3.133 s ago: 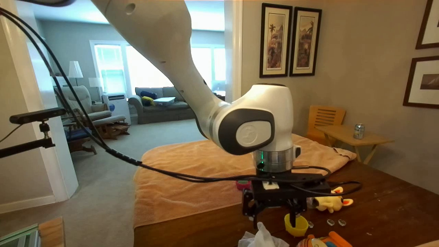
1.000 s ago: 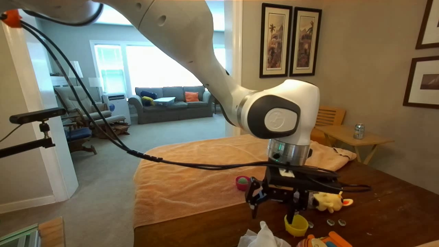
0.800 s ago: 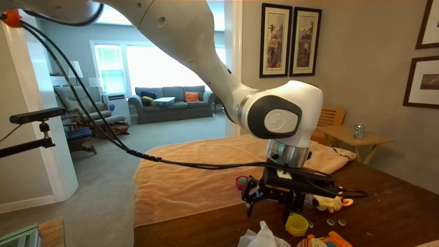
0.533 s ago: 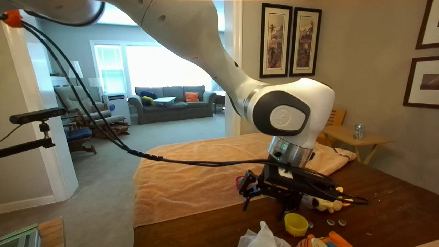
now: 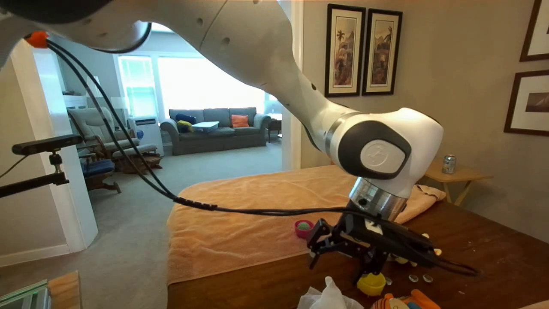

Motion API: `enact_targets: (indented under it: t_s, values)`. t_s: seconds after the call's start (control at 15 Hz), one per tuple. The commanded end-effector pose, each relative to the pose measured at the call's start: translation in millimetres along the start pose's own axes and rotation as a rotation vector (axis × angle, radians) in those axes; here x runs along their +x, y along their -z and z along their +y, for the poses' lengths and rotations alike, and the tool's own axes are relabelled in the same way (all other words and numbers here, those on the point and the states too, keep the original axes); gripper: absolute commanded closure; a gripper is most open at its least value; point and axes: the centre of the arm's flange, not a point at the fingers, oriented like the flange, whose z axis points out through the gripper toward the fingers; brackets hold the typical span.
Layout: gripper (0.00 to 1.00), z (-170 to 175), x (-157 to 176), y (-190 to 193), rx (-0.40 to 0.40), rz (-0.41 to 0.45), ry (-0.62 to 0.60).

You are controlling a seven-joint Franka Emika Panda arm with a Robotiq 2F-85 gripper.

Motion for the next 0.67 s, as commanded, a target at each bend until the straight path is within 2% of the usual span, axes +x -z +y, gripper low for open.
enact_targets:
  t_s: [0.0,0.4,0.6]
  values:
    - [0.0,23.6,14.9,2.0,0.012,0.004,0.016]
    - [0.0,16.0,34.8,20.9,-0.021,0.014,0.058]
    - [0.0,17.5,39.0,23.0,-0.012,0.004,0.058]
